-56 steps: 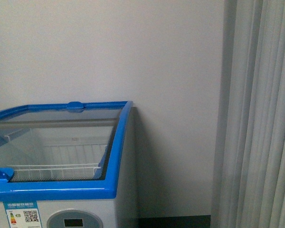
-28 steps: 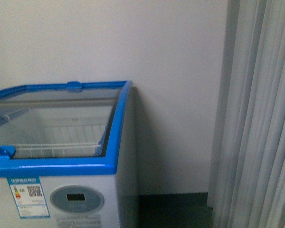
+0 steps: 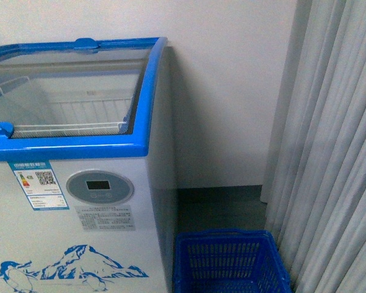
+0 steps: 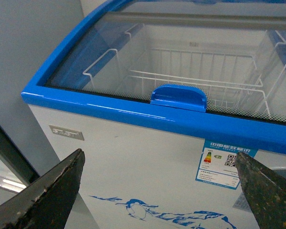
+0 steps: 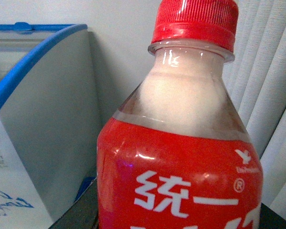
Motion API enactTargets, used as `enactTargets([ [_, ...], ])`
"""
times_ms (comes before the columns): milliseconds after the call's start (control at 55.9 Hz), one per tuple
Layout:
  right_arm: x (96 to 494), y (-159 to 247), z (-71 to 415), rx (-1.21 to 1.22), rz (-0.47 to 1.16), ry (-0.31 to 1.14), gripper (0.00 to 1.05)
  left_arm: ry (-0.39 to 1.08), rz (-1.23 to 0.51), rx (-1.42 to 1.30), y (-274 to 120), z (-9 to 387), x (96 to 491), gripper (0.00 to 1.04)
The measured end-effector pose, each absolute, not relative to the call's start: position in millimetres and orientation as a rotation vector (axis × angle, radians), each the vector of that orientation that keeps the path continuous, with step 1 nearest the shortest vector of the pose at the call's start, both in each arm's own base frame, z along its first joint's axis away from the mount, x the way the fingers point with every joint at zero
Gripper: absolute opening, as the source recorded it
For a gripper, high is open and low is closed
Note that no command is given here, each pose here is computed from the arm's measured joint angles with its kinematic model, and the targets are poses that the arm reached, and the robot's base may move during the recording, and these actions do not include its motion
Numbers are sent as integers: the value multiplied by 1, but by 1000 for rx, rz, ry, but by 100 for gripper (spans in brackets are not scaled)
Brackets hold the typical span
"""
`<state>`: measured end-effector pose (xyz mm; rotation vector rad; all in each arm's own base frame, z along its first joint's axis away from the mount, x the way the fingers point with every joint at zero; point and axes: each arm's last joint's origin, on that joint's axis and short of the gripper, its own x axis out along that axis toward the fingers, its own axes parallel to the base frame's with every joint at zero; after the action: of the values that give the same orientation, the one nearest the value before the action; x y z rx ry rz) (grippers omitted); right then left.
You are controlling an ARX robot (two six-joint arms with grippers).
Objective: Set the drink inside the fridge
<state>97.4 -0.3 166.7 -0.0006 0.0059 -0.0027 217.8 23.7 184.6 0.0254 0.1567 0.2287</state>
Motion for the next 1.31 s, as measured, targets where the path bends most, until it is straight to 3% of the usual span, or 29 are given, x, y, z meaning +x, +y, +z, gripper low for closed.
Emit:
enactTargets([
  [429,97,0,167,-1,-3,6,42,231,255,118,55,183,277,97],
  [1306,97,0,167,-1,-3,6,42,343,195,220,73,169,327,97],
])
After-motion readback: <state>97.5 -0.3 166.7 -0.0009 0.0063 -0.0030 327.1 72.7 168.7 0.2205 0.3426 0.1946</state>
